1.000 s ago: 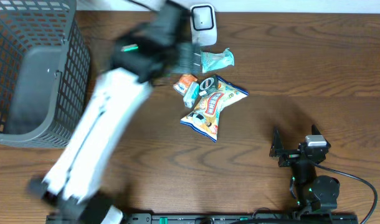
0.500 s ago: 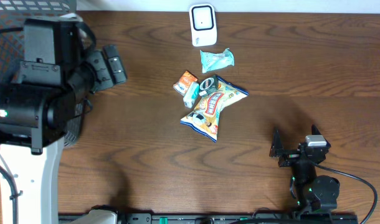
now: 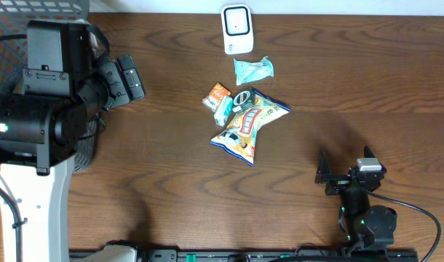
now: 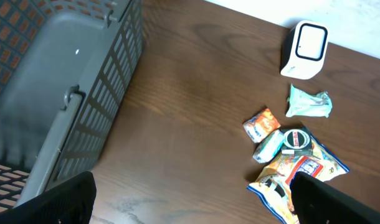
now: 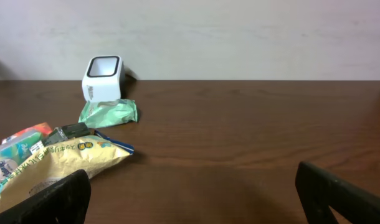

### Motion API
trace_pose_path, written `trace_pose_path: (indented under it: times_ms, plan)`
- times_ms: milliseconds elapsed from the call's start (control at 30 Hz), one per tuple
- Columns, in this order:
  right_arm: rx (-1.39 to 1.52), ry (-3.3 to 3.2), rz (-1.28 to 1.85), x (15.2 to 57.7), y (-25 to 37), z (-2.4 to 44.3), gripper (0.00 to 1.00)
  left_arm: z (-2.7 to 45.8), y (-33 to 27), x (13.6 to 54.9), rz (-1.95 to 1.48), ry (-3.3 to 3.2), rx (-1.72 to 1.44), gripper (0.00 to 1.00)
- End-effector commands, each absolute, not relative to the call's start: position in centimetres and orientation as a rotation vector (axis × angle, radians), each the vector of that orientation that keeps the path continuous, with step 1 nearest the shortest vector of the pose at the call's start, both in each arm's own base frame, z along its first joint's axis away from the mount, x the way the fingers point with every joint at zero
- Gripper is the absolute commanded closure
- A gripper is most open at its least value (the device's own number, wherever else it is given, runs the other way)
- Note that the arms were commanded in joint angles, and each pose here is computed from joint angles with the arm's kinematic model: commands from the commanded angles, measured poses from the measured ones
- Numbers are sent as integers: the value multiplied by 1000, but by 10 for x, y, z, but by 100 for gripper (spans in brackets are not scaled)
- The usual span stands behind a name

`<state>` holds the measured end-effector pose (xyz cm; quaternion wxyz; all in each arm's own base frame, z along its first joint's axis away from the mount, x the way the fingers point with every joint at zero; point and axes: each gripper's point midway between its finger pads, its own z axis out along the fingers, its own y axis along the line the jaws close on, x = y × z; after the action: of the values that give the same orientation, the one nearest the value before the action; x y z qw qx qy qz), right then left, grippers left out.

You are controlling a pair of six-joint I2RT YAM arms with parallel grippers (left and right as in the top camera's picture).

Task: Scan the item barcode

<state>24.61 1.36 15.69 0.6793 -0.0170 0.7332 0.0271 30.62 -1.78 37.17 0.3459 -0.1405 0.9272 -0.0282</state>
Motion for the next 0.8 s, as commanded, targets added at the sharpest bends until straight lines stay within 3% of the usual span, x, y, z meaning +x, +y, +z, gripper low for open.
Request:
trace_pose_path:
  times_ms: [0,767]
  plan:
    - [-28,1648,67,246,13,156,1,369,-15,306,-61,2419,-377,2]
    - [-28,1648,67,246,13,156,1,358,-14,296,-39,2482,-381,2]
